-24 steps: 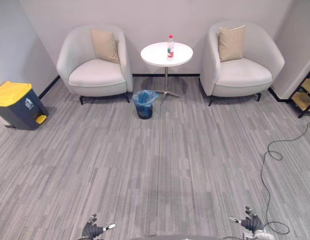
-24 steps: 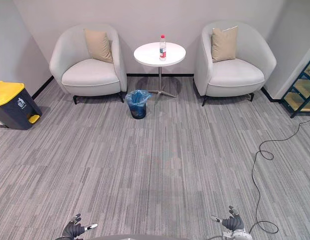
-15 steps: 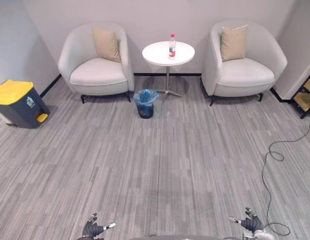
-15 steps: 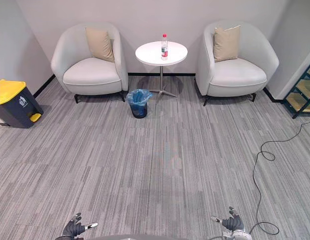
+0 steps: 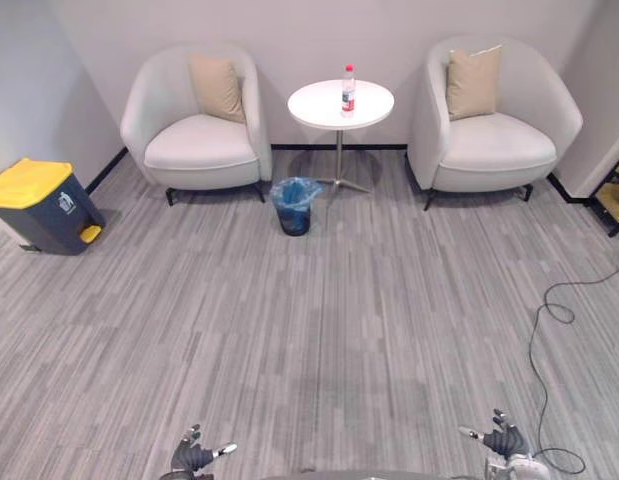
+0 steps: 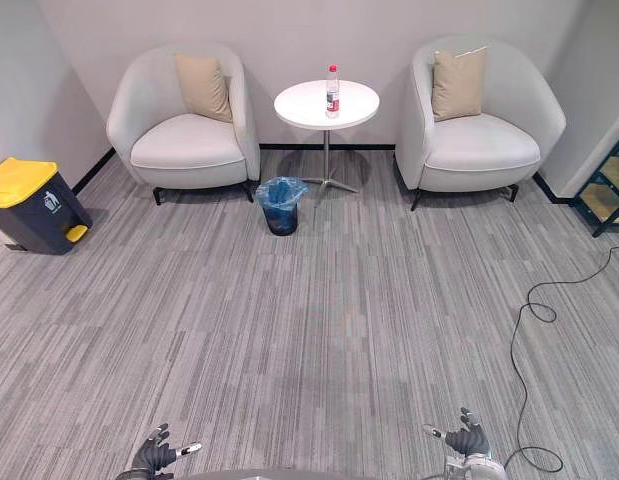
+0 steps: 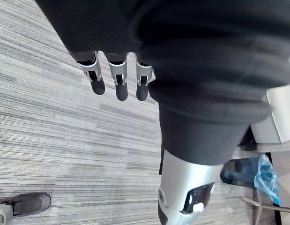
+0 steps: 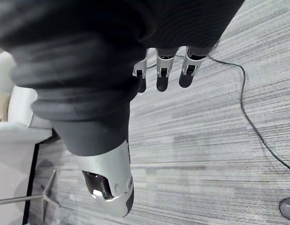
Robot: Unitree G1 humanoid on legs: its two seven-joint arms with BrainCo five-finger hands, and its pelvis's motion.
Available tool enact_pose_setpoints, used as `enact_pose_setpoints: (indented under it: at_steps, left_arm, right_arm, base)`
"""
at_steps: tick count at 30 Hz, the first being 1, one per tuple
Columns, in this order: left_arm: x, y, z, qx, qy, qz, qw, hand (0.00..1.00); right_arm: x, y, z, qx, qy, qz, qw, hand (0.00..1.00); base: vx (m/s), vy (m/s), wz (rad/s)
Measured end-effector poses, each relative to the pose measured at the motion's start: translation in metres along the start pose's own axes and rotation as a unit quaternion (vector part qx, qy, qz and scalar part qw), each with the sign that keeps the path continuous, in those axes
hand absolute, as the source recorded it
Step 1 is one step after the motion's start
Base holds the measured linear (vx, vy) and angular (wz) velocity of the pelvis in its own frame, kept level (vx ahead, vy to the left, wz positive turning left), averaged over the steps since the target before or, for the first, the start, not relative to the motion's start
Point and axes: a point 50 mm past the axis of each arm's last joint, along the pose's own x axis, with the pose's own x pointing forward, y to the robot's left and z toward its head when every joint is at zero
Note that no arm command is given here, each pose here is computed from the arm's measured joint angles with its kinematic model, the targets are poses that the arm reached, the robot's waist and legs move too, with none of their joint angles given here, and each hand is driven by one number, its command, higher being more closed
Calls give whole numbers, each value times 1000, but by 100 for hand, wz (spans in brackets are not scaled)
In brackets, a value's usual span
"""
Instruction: Gather rubbish on tea table into small bin, then transfer packed bag to large trash can.
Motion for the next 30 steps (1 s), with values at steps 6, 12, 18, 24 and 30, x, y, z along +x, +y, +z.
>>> enact_pose_setpoints:
  at_steps: [6,12,18,24,30]
  left_arm:
    - [0,0,4,-21,-10,4,1000,0]
    - [5,-7,33,-32,-62,-7,998,0]
    - [11,-13,56,-36,-91,-10,995,0]
    - [12,-19,64,-37,-102,-17,994,0]
    - [5,-29,68,-50,-125,-27,990,0]
  right_arm:
    - [6,5,15,9,-20,4,1000,0]
    - [3,30,14,15,-18,36,999,0]
    - [10,38,35,-4,-46,52,998,0]
    - [10,37,46,-12,-70,46,996,0]
    - [4,61,49,16,-84,70,994,0]
  base:
    - [15,9,-46]
    - [158,29,-8]
    - [516,-50,35]
    - [673,-253,33]
    - [582,-160,-32]
